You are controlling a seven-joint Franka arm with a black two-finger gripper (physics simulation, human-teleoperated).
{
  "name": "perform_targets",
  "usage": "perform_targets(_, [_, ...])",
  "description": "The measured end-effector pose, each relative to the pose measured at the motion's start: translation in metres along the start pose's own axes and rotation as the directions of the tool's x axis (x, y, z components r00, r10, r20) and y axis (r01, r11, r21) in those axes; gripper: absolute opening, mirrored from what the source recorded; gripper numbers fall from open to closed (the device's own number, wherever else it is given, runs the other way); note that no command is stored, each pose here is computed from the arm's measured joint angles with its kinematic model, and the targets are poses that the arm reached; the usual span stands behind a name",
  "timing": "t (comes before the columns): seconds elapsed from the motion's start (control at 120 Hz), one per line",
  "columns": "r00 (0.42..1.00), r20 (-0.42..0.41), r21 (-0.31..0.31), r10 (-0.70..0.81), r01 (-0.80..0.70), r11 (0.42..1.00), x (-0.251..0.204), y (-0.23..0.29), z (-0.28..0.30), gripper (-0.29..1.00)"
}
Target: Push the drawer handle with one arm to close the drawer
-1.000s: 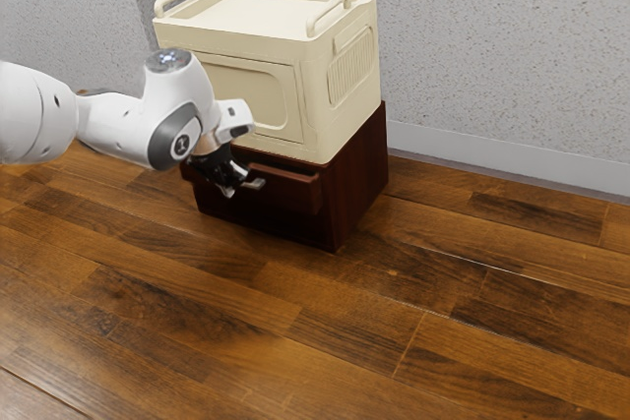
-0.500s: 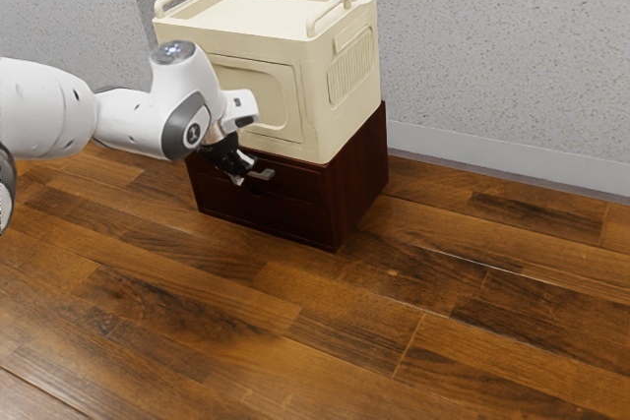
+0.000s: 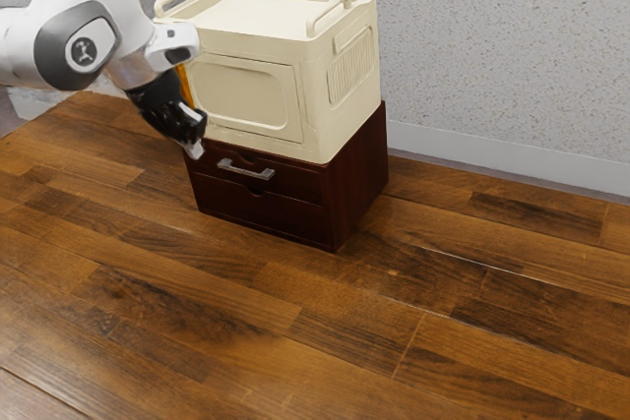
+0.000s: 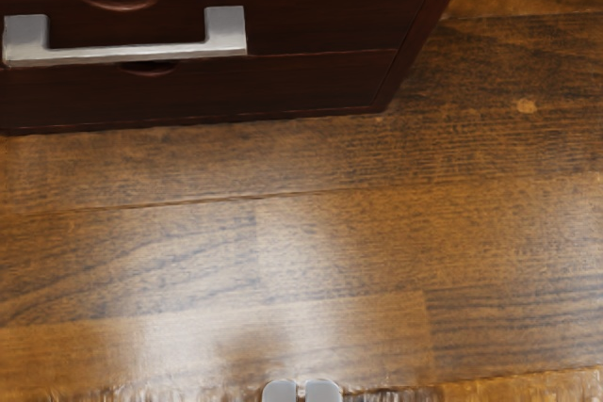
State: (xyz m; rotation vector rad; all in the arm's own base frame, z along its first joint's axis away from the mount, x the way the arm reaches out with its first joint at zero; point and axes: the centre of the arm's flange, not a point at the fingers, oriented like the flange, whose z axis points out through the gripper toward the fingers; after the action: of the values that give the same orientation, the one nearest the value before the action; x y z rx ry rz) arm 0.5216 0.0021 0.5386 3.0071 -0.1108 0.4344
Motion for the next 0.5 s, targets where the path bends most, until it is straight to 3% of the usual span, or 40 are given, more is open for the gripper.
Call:
perform_targets(0.133, [0.995,0.101,0.062,0.013,-0.020,0.998,-0.004,0.020,-0.071,-0.06])
perform_targets(0.217, [0.980,0.196,0.095,-0.024,0.006,0.995,-0.011,0.018,-0.075,-0.02])
perform_targets(0.325, [0.949,0.298,0.086,-0.102,0.079,0.993,-0.023,0.004,-0.072,0.03])
perform_targets(0.5, [0.920,0.370,0.099,-0.129,0.099,0.990,-0.022,0.022,-0.075,0.36])
